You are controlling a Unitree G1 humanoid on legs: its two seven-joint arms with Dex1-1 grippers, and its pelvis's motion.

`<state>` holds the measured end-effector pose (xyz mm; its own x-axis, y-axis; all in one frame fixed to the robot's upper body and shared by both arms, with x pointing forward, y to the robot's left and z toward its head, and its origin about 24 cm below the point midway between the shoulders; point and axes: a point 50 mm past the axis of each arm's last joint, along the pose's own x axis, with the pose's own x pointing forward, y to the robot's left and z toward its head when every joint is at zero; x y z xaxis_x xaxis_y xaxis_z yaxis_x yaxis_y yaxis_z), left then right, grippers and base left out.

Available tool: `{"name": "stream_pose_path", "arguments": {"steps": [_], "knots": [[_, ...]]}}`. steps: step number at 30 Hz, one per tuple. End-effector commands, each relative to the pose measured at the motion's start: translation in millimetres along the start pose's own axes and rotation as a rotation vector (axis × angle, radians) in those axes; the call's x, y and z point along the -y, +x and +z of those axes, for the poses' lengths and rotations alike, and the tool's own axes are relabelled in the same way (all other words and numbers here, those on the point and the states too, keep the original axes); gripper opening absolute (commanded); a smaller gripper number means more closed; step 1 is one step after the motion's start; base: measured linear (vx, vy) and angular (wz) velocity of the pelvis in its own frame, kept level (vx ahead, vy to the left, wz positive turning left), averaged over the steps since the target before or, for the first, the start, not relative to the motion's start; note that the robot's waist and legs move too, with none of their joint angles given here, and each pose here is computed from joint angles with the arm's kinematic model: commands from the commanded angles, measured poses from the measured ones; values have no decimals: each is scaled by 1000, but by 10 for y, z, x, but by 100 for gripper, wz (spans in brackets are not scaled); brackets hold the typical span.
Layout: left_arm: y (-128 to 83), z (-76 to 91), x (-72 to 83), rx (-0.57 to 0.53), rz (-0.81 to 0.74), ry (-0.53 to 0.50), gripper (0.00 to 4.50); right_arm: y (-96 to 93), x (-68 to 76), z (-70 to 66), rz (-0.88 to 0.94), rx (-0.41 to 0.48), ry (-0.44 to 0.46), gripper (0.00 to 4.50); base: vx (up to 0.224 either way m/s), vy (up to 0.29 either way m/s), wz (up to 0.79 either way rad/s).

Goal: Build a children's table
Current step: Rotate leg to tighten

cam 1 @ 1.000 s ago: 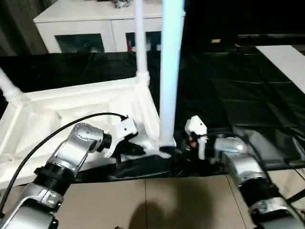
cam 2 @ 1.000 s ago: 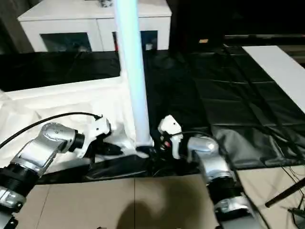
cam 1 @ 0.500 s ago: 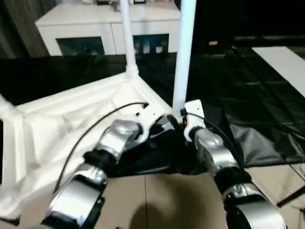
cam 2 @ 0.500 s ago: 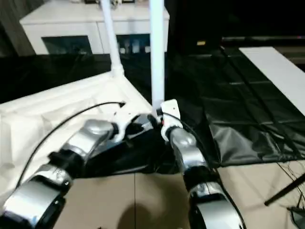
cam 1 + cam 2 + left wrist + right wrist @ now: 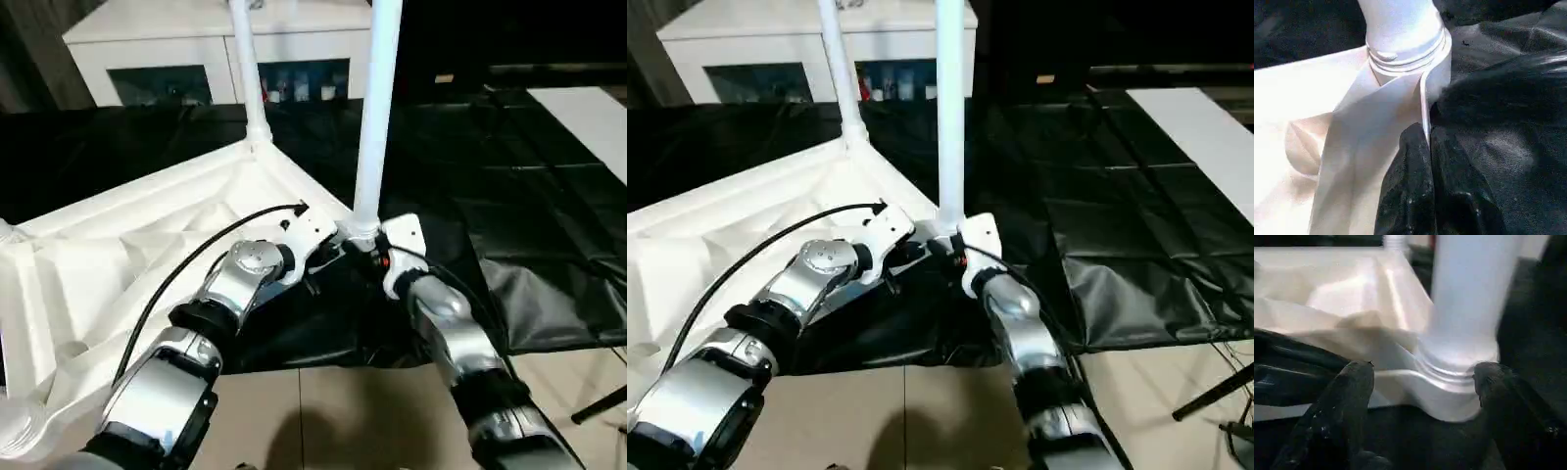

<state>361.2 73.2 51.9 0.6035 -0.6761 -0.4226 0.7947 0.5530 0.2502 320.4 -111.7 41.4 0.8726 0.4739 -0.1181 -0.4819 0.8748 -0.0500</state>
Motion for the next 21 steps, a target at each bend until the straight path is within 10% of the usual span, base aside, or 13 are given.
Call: {"name": "stream_pose_path", "arguments": {"steps": [1,9,21], "knots": [[-53,133,-119,86,41,19,44,-73,11,54,37,27,6,350,0,0,0],[-389,158,-272,144,-40,-96,103,-135,-144,66,159,36,-27,350,0,0,0],[-1439,-326,-200,-252,-160,-123,213,-144,-304,137,444,4,-125,350,0,0,0]]}}
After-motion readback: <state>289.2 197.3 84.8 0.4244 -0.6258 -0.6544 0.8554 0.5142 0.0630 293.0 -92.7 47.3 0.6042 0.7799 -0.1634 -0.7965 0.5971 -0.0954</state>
